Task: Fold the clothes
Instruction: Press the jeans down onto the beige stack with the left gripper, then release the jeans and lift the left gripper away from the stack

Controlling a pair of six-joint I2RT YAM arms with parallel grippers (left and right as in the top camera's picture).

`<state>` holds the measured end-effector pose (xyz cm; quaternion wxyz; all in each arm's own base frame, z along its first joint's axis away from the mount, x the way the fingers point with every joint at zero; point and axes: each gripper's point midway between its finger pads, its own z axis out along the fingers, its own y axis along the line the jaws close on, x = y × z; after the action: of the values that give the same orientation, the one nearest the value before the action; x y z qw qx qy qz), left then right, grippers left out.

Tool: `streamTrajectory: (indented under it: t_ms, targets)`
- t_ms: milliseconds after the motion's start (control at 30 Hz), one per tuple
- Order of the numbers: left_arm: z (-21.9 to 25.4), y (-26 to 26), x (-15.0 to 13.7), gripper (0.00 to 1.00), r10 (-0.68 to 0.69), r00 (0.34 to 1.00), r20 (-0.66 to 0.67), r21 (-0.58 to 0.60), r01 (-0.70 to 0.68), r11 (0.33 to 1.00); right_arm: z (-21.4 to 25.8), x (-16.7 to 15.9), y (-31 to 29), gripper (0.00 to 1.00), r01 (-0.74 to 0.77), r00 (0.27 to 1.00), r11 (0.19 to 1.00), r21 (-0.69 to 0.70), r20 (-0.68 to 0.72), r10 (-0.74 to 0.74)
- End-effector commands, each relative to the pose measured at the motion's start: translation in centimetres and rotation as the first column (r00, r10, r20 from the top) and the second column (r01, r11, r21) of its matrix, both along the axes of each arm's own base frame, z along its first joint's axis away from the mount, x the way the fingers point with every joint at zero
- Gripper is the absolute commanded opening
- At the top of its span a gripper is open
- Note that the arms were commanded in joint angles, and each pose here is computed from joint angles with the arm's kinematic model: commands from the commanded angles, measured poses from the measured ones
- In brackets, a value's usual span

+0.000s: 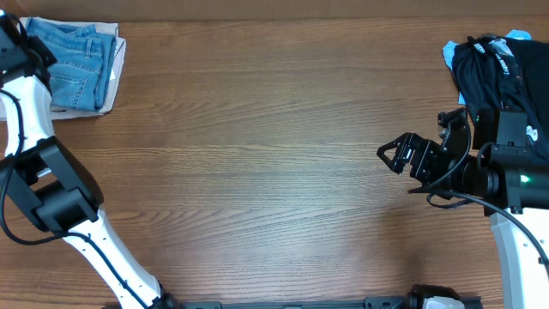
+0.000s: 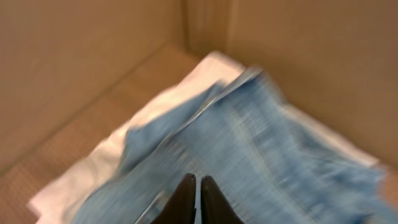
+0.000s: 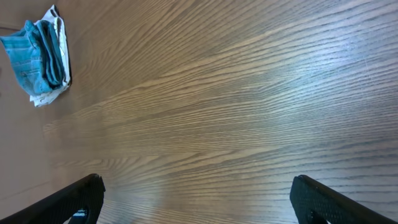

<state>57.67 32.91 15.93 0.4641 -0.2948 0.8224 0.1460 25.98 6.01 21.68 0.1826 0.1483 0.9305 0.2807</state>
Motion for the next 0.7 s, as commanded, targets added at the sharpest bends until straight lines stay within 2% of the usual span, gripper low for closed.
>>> streamTrajectory:
  t_ms: [0,167,267,433,500,567,667]
  targets:
    - [1.8,-1.7,1.6,0.06,-0.051,0.996,0.067,0.011,0.05,0.999,0.2,0.3,0.0,1.0,-0.002,1.0,1.0,-0.001,0.003,0.002]
    - [0.6,-0.9,2.7,0.06,-0.043,0.994,0.103,0.038,0.04,0.998,-0.3,0.5,0.0,1.0,-0.002,1.0,1.0,0.001,-0.018,0.002]
    - [-2.0,-0.2,2.5,0.09,-0.015,0.998,0.059,0.038,0.013,0.999,-0.6,0.6,0.0,1.0,-0.002,1.0,1.0,0.003,-0.031,0.002]
    - [-7.5,2.7,-0.6,0.13,0.115,0.989,-0.094,0.043,-0.112,0.993,-0.9,0.5,0.0,1.0,-0.002,0.999,1.0,0.005,-0.049,0.003]
    - [-8.2,4.1,-2.2,0.17,0.156,0.978,-0.137,0.045,-0.151,0.987,-0.9,0.4,0.0,1.0,-0.005,0.999,1.0,0.003,-0.05,0.005]
    - [-8.5,4.7,-3.0,0.27,0.162,0.973,-0.163,0.043,-0.157,0.987,-0.9,0.4,0.0,1.0,-0.005,0.999,1.0,0.002,-0.049,0.005]
    - [-8.1,4.8,-3.5,0.27,0.164,0.971,-0.176,0.033,-0.161,0.986,-0.9,0.5,0.0,1.0,-0.004,0.999,1.0,0.0,-0.048,0.004]
